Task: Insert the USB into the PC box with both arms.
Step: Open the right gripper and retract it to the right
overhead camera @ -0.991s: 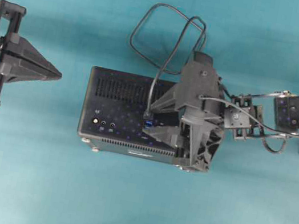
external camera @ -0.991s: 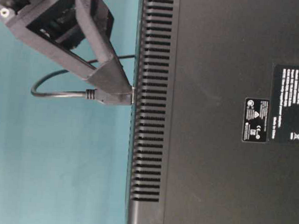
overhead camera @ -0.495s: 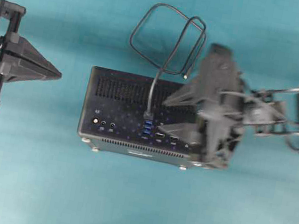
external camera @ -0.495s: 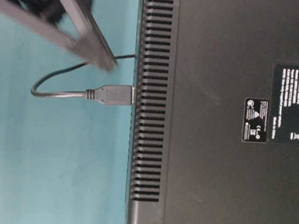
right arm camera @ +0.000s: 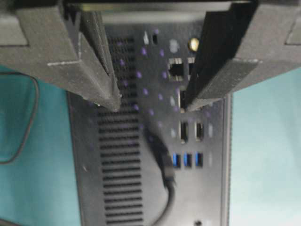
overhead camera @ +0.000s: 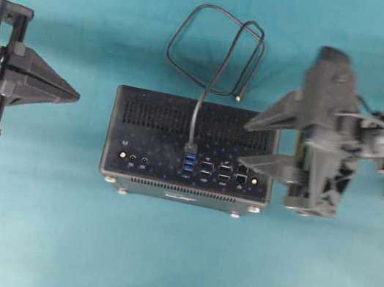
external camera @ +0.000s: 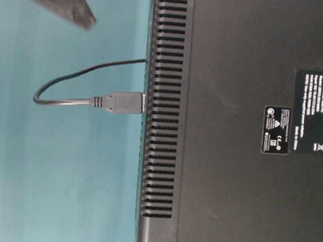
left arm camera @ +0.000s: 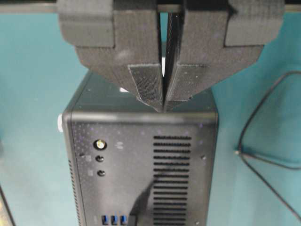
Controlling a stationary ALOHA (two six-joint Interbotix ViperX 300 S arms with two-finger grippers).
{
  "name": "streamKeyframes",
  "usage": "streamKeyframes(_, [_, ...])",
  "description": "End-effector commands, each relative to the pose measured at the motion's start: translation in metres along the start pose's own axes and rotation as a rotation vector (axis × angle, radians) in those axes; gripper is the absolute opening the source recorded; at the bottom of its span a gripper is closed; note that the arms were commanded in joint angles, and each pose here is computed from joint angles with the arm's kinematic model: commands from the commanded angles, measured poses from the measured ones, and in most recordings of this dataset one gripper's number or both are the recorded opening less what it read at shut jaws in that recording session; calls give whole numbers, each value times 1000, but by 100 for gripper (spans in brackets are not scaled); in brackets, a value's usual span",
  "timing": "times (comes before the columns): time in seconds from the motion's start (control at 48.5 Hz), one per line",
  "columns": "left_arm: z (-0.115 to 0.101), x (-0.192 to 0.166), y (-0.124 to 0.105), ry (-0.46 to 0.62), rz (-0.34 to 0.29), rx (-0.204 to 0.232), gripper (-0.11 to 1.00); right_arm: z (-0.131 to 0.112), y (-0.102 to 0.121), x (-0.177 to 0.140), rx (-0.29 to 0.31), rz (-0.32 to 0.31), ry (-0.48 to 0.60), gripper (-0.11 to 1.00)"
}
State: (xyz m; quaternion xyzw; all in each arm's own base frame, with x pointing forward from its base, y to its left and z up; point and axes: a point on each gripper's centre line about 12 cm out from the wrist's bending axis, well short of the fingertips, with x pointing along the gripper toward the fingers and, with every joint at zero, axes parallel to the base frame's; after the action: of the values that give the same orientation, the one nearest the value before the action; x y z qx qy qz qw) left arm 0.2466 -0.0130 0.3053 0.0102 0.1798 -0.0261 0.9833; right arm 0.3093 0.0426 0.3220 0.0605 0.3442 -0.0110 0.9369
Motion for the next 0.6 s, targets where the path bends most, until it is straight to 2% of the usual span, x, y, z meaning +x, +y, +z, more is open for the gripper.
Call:
streamKeyframes(0.0, [13, -2, -3, -54, -9, 11, 0, 1, 1, -14, 3, 14, -35, 65])
streamKeyframes(0.248, [21, -3, -6, -145, -22, 21, 0, -19, -1, -24, -5, 26, -33, 65])
streamKeyframes(0.578, [22, 3, -7, -140, -25, 23, 0, -36, -8, -44, -1, 35, -67, 65])
